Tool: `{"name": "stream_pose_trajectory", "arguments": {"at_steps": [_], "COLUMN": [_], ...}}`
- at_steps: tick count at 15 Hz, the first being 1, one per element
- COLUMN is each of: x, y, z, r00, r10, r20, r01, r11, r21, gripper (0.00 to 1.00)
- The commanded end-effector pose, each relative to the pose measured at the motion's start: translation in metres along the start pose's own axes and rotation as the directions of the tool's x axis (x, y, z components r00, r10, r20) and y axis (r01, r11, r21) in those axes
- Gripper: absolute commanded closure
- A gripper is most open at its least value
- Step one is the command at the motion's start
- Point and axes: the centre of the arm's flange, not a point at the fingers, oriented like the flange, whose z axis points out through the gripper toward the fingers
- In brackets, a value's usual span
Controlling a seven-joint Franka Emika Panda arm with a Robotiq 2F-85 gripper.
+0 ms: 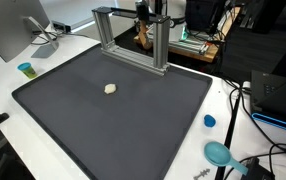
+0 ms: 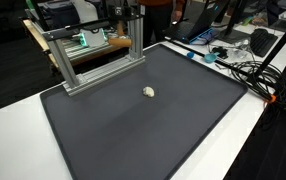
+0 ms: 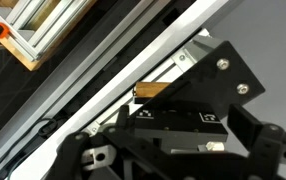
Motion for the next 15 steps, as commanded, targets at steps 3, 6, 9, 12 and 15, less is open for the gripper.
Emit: {"name": "stream_pose_trajectory", "arguments": {"at_steps": [3,6,9,12,15], "x": [0.011,0.014,0.019,0.023,0.029], "y": [0.002,-0.002,-0.003,-0.010,-0.009], "z": [0.000,-0.004,-0.005,0.003,0.004], "r00": [1.000,0.988,0.969,0.982,0.979], "r10": [0.017,0.155,0.243,0.140,0.039], "r20": [0.011,-0.011,-0.038,-0.129,-0.200], "r01": [-0.017,-0.154,-0.238,-0.127,-0.013], "r11": [1.000,0.987,0.967,0.987,0.991], "r21": [0.018,0.056,0.091,0.102,0.130], "gripper": [0.00,0.00,0.00,0.00,0.00]}}
